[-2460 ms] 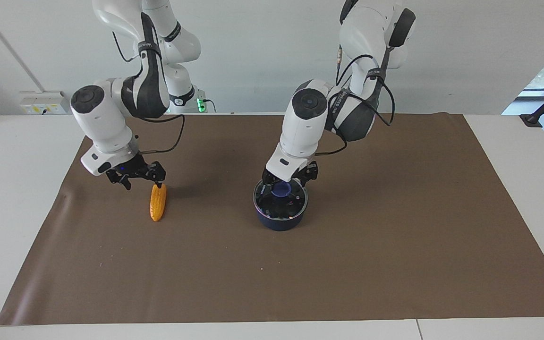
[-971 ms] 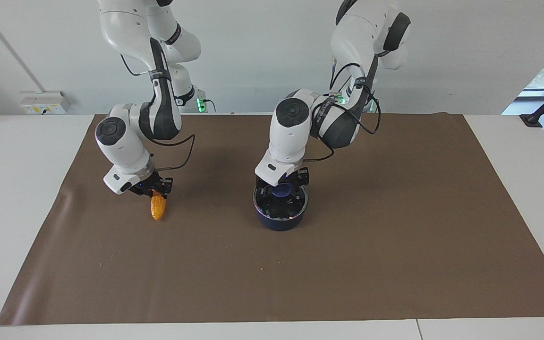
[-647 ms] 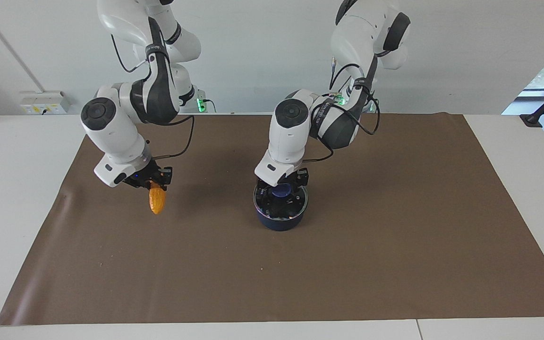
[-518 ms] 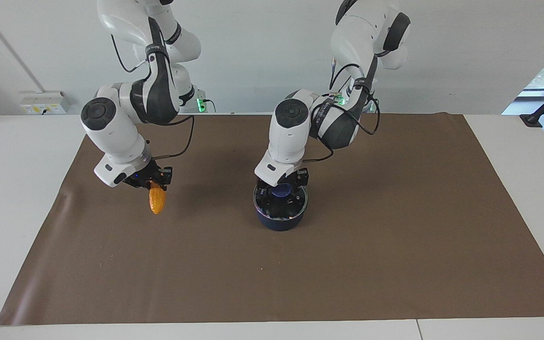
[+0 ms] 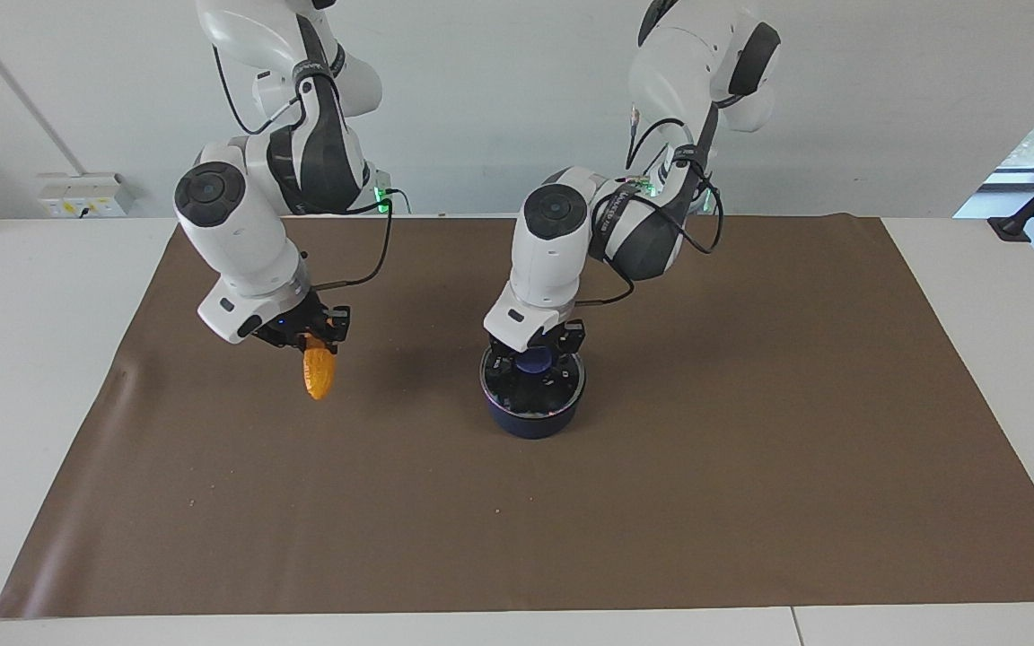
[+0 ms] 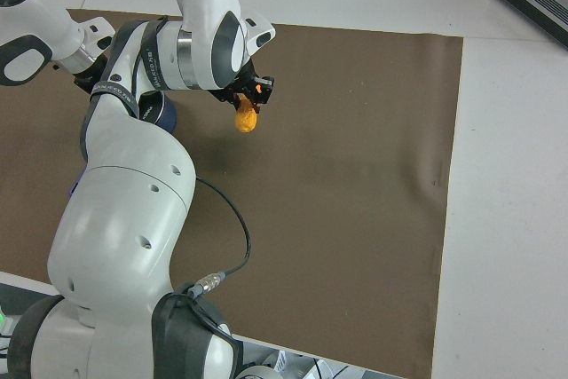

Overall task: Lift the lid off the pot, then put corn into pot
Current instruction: 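Lift the lid away with the left gripper while the right gripper carries the corn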

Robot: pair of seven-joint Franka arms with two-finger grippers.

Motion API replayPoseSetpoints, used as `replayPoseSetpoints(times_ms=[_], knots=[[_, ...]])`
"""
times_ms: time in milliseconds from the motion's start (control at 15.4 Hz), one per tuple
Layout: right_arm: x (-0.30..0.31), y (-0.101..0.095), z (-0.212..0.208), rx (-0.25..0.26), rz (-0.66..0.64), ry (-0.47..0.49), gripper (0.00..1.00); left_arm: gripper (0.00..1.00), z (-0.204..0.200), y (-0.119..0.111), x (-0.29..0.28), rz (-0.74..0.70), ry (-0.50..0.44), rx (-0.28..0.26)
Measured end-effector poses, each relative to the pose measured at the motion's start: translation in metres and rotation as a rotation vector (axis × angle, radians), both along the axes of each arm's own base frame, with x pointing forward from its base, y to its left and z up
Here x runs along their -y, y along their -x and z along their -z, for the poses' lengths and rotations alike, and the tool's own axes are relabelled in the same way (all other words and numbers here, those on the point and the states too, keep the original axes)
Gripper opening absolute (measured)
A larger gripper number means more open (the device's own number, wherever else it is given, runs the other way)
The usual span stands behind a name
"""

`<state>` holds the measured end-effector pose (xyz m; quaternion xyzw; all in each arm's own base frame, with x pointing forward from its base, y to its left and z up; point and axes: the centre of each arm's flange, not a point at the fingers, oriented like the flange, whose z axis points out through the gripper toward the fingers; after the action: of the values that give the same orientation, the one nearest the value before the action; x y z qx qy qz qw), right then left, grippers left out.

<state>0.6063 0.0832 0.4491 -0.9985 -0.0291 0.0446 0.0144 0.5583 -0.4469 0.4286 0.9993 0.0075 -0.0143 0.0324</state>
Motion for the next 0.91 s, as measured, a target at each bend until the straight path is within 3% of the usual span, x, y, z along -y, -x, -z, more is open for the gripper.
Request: replayPoseSetpoints(times_ms=[259,518,712,906], knots=[[-0.008,-0.001,-0.005,0.011,0.006,-0.003,0.38,0.67,-0.071,0.001,-0.035,-0.046,0.005,0.014],[-0.067,-0.007,-0.019,0.049,0.045,-0.022,0.38,0.67,-0.123,-0.028,-0.132,-0.127,-0.005,0.02],[-0.163,-0.013,-0.019,0.065,0.094,-0.037,0.38,0.67,-0.12,-0.057,-0.218,-0.097,-0.025,-0.014],[-0.265,-0.012,0.02,0.067,0.123,-0.042,0.38,0.67,-0.091,-0.079,-0.321,0.025,-0.028,-0.055]])
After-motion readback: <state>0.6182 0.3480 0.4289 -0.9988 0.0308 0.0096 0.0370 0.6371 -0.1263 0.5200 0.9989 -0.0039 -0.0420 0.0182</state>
